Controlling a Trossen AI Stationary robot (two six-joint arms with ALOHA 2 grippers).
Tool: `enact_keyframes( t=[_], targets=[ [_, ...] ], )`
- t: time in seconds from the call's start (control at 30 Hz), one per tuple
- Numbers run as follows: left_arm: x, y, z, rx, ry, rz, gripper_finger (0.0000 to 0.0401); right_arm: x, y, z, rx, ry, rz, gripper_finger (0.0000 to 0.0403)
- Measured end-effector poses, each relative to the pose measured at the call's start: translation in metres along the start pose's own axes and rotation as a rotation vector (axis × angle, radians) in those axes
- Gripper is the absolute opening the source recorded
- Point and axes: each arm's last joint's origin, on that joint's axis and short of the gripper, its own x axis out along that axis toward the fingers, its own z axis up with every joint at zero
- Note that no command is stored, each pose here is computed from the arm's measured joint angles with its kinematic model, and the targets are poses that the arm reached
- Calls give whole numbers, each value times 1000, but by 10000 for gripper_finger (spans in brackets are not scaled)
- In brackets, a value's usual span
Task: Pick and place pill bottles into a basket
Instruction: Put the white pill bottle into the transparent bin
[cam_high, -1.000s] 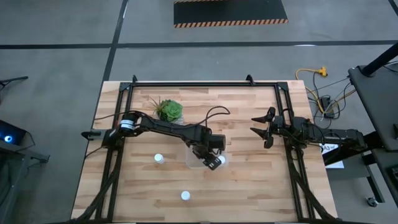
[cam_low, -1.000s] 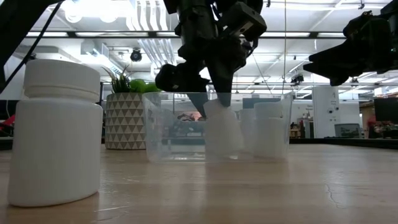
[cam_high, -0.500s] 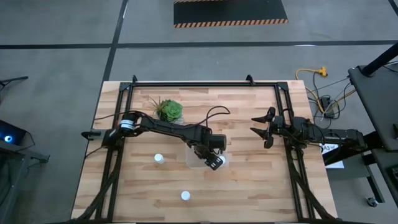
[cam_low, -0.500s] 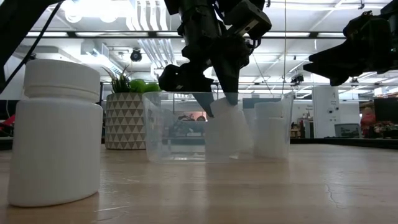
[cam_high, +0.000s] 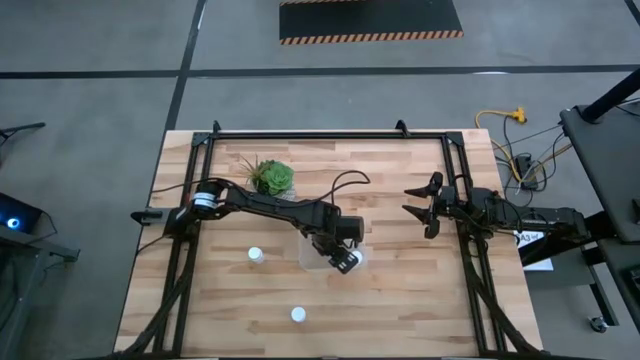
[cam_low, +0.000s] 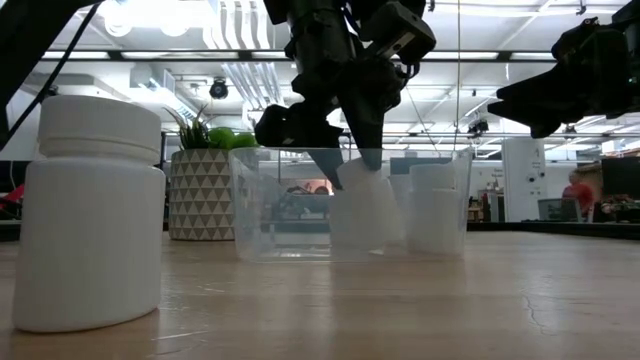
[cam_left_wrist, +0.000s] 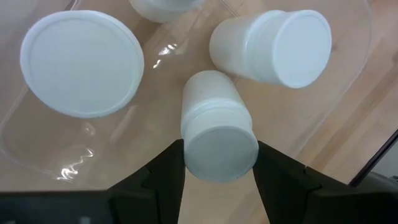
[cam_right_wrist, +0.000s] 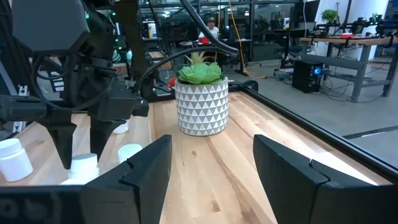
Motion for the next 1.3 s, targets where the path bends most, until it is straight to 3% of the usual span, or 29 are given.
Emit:
enact_keyframes(
  t=[0.3, 0.9, 1.3],
  targets=[
    [0, 1, 0, 108, 2, 3, 160, 0, 0, 0, 0, 0, 0, 215],
    [-1, 5, 1, 30, -1, 43, 163, 0, 0, 0, 0, 0, 0, 215],
    [-1, 6, 3, 60, -14, 48, 292, 0, 0, 0, 0, 0, 0, 215]
  ],
)
